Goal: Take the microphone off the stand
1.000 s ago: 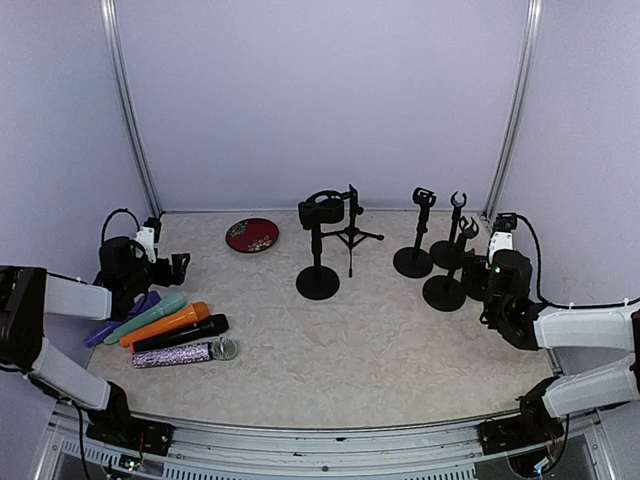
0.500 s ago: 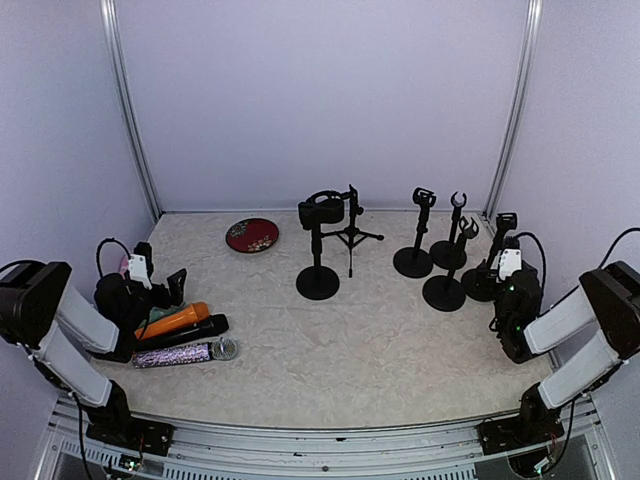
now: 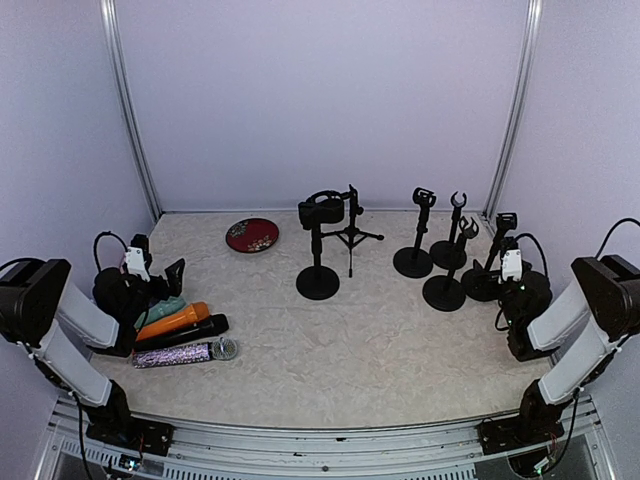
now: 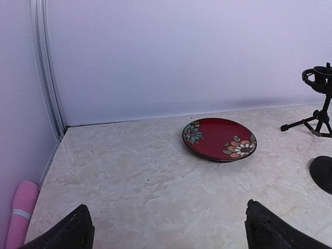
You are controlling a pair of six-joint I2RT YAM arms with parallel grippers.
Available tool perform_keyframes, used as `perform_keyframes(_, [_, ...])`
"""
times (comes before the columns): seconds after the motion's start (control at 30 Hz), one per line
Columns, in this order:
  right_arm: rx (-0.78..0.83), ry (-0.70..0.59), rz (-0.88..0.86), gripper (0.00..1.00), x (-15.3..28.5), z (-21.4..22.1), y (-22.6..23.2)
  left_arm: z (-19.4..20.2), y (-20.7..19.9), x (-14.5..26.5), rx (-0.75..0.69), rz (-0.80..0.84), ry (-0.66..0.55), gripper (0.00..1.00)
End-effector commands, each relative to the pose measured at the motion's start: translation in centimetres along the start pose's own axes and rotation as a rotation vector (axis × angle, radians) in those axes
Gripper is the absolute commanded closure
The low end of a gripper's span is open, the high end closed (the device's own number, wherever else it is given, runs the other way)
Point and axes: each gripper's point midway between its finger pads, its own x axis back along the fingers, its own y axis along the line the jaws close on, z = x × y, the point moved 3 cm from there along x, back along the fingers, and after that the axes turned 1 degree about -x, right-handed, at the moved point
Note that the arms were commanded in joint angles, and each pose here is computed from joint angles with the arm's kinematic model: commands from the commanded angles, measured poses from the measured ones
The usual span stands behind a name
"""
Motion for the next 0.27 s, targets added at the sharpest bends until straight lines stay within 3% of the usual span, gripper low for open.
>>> perform_keyframes(0.0, [-0.017, -0.011, -0.027, 0.00, -0.58, -0.35, 0.17, -0.76, 0.15, -0.24, 0.000, 0.004, -0.033, 0.01])
perform_keyframes(0.23, [-0.018, -0.011, -0.027, 0.00, -0.58, -0.36, 0.17, -0.77, 0.10, -0.27, -0.002, 0.003, -0.033, 0.01])
